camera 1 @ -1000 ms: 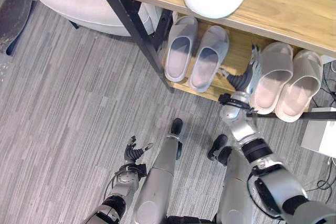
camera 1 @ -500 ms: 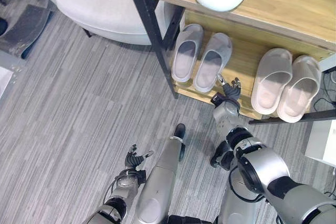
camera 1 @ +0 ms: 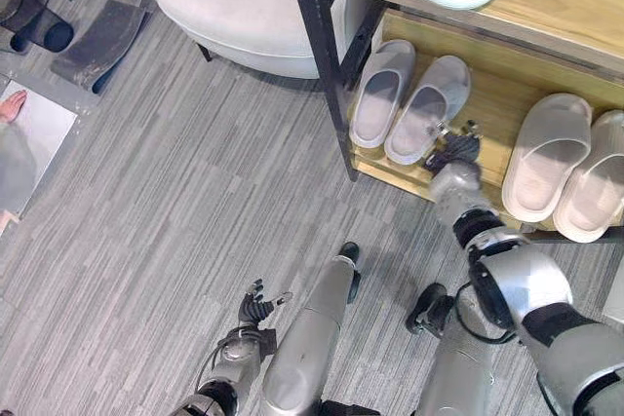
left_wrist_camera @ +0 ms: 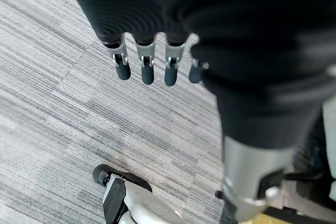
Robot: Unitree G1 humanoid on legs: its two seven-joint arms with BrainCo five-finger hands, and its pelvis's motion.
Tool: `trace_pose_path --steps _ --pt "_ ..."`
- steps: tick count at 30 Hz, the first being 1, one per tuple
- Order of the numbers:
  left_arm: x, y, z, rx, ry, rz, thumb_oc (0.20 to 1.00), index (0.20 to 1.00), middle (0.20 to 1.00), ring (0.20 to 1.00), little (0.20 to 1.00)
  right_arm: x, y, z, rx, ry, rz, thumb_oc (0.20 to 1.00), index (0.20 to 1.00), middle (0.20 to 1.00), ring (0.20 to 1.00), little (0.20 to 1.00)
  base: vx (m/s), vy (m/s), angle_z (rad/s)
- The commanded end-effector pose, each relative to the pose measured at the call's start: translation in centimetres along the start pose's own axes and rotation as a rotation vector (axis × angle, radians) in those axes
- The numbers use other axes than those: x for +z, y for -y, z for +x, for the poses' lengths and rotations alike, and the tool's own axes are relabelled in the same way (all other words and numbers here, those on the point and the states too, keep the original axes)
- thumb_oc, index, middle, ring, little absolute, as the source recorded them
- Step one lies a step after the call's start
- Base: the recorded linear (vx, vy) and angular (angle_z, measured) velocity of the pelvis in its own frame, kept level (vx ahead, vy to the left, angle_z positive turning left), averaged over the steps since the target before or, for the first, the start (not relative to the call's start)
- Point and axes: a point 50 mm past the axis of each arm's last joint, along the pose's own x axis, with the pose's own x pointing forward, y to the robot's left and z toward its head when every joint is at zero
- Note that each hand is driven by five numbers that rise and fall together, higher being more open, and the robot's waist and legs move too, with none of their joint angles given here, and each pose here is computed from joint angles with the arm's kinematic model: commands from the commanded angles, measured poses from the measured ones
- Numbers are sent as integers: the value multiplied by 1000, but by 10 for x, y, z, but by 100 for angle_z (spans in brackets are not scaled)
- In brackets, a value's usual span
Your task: Arrange the slippers neatly on the shoe rack.
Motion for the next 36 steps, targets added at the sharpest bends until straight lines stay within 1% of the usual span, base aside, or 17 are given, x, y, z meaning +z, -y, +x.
trace_pose_path --steps 1,6,8,11,12,14,16,20,21,23,24,25,26,27,29,30,36 --pt "3 -5 0 -23 31 34 1000 1000 1000 1000 1000 66 -22 4 75 212 62 1000 1000 1000 1000 1000 0 0 0" --pt "6 -5 1 -16 36 15 1000 1000 1000 1000 1000 58 -22 3 100 247 -110 1000 1000 1000 1000 1000 0 0 0" --pt "4 -8 1 9 27 -9 1000 1000 1000 1000 1000 47 -34 -10 199 378 -398 1000 1000 1000 1000 1000 32 -6 -10" --pt "5 -10 2 26 28 -21 1000 1000 1000 1000 1000 33 -38 -20 247 412 -467 1000 1000 1000 1000 1000 -4 0 -15" --pt "1 -14 1 48 13 -35 1000 1000 1000 1000 1000 11 -43 -36 336 420 -502 1000 1000 1000 1000 1000 17 -11 -4" --pt "-1 -15 1 55 4 -43 1000 1000 1000 1000 1000 3 -43 -43 363 419 -497 1000 1000 1000 1000 1000 88 -31 -9" --pt "-12 -21 -4 75 -36 -67 1000 1000 1000 1000 1000 -40 -32 -70 448 302 -408 1000 1000 1000 1000 1000 142 -35 -28" --pt "-26 -25 -10 81 -91 -97 1000 1000 1000 1000 1000 -95 -6 -106 552 112 -363 1000 1000 1000 1000 1000 136 -45 -28" --pt "-26 -25 -10 81 -91 -97 1000 1000 1000 1000 1000 -95 -6 -106 552 112 -363 1000 1000 1000 1000 1000 140 -102 -23" --pt "-26 -28 -9 73 -96 -77 1000 1000 1000 1000 1000 -123 23 -123 607 -8 -383 1000 1000 1000 1000 1000 114 -99 -21" --pt "11 -20 -9 -7 75 -117 1000 1000 1000 1000 1000 -133 43 -126 606 -77 -389 1000 1000 1000 1000 1000 106 -98 -15" --pt "-16 -13 -23 -68 33 68 1000 1000 1000 1000 1000 -152 59 -135 590 -146 -435 1000 1000 1000 1000 1000 73 -74 -9" --pt "-16 -12 -23 -68 33 68 1000 1000 1000 1000 1000 -152 59 -134 590 -146 -435 1000 1000 1000 1000 1000 65 -52 -7" --pt "-21 -10 -21 -83 -14 -21 1000 1000 1000 1000 1000 -158 70 -139 600 -165 -478 1000 1000 1000 1000 1000 48 -44 -7" --pt "-21 -1 -12 -91 -47 196 1000 1000 1000 1000 1000 -177 96 -155 611 -249 -572 1000 1000 1000 1000 1000 79 -71 -11" --pt "-6 7 -8 -117 18 221 1000 1000 1000 1000 1000 -191 120 -163 581 -333 -631 1000 1000 1000 1000 1000 56 -71 -20" --pt "25 48 -13 -358 173 304 1000 1000 1000 1000 1000 -227 210 -196 429 -631 -914 1000 1000 1000 1000 1000 33 -44 -14"
